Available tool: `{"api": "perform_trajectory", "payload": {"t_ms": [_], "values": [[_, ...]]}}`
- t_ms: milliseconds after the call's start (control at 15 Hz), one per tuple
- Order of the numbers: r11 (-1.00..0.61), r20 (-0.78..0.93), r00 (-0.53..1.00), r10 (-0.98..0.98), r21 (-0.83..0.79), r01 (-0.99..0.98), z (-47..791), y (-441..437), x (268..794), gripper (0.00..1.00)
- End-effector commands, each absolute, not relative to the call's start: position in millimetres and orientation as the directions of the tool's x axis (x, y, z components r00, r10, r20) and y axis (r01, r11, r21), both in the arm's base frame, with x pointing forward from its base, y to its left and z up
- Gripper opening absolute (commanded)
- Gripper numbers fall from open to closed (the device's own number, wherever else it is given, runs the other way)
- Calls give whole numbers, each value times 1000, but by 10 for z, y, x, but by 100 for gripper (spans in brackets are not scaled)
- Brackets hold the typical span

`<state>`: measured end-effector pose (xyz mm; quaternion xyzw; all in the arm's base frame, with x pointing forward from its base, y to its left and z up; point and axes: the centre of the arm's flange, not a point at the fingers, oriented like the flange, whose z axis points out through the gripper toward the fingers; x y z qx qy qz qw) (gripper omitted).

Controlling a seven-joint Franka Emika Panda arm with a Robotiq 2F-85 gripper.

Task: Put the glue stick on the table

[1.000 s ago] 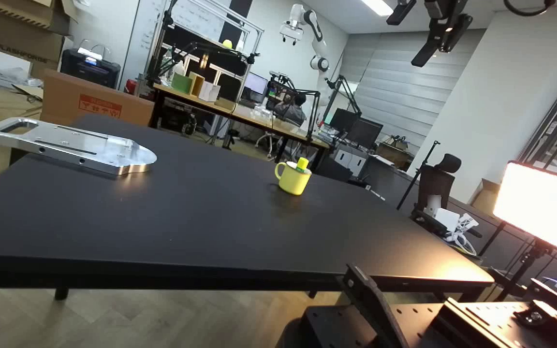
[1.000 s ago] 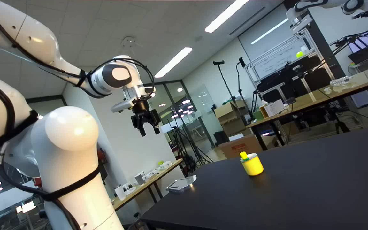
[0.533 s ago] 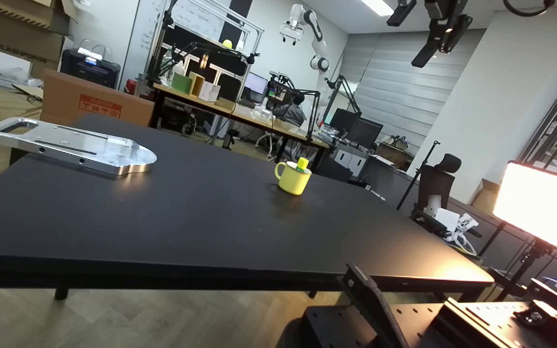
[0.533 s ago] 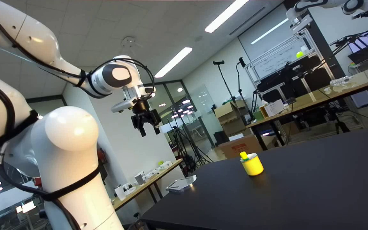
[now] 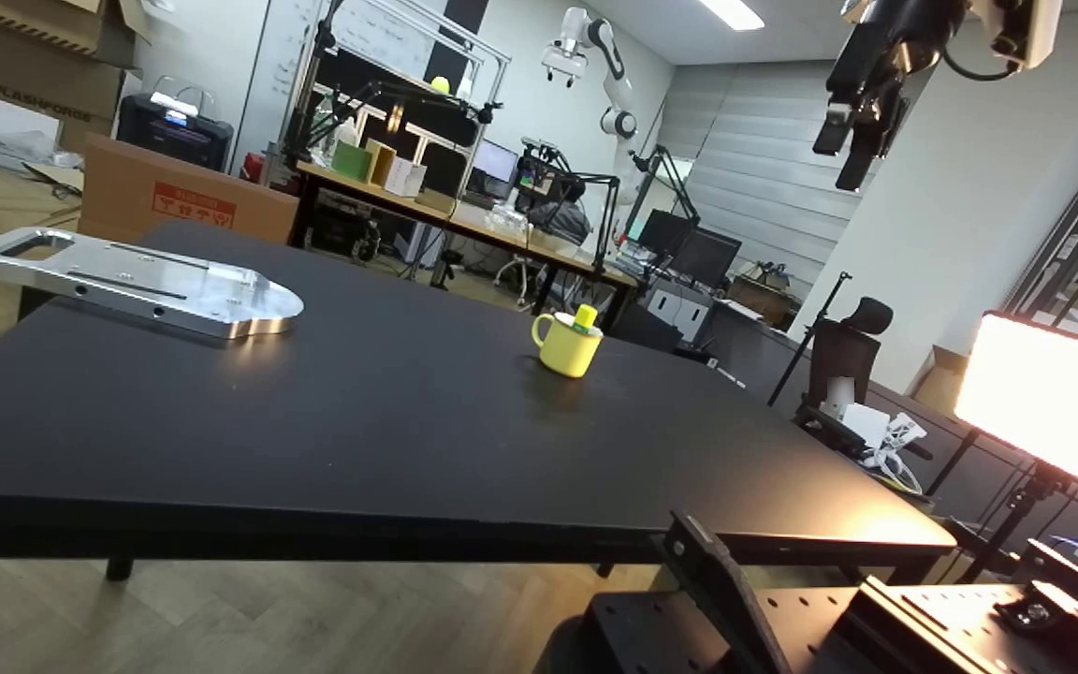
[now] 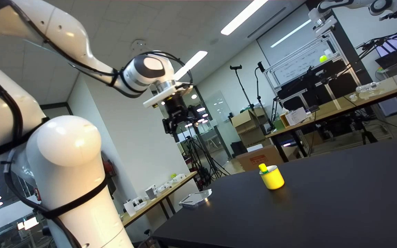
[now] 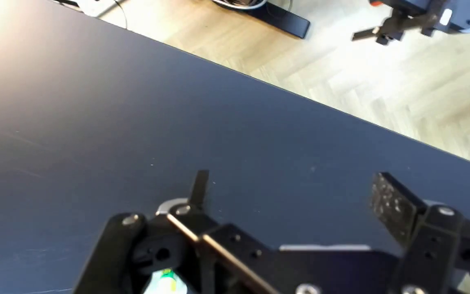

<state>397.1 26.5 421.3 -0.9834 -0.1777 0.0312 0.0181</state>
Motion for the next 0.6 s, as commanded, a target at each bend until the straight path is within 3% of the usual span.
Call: {"api": "perform_trajectory", "payload": {"t_ms": [0,267,333,400,533], "values": [[-871,-148,865,479,45,489,4261,-107,4628,100],[-753,-177,776,606,189,631,4395,-295,4871,100],[-746,-115,781,614,238,622,4448,-293,4934,100],[-778,-153,797,584,172,604,4302,-267,4780,100],[-759,-121,788,604,214,615,4389,-262,4867,100]]}}
